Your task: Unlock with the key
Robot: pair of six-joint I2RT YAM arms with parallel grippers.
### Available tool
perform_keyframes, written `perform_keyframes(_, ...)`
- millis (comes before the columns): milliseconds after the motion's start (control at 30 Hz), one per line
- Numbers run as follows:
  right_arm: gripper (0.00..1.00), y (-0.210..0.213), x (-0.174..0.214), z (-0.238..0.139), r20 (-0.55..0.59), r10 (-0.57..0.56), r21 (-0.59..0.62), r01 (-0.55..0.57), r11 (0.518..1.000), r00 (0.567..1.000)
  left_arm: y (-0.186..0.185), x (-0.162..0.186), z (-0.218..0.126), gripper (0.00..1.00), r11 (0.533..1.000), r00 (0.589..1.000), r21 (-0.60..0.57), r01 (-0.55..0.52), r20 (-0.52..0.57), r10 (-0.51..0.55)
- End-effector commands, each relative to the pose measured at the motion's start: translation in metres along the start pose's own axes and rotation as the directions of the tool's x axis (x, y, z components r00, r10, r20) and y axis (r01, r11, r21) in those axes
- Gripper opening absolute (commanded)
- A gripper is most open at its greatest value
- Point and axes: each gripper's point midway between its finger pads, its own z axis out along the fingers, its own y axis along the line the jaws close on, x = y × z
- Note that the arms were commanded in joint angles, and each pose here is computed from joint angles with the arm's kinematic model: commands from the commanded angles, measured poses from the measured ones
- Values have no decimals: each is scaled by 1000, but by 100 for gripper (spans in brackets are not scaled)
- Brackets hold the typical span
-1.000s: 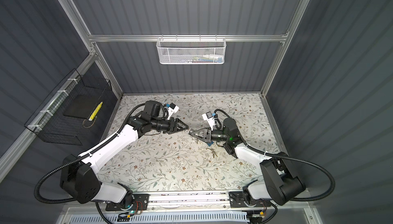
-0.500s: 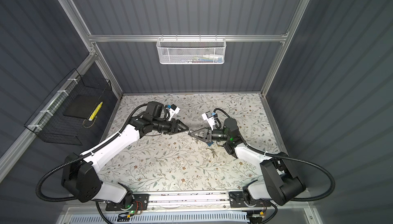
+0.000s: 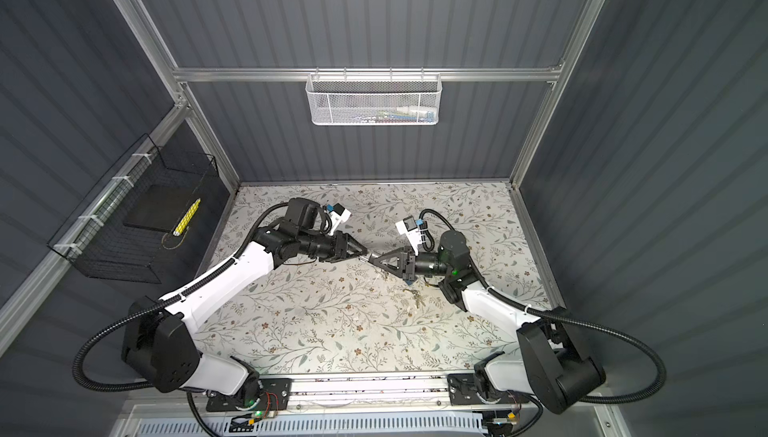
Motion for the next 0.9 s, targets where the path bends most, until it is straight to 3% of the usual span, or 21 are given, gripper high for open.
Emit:
perform_keyframes(0,0,-4,-9,-1,25,-43,43,42,998,999,-11,8,-5,40,999,999,45,-23,-21,24)
perform_keyframes(267,0,-9,-16,-4,56,-47,73,43,996,997,-2,12,-9,41,1000,1000,-9,-15,-2,15)
perform_keyframes(500,0,-22,-10,-4,51,-8,122,2,992,999,20,-10,-30,52,987,989,-158,16,147,8)
perform_keyframes(867,0,-61,7,2,59,91,217,-102,971,994,25,-21,-57,55,977,951,-201,65,308,0)
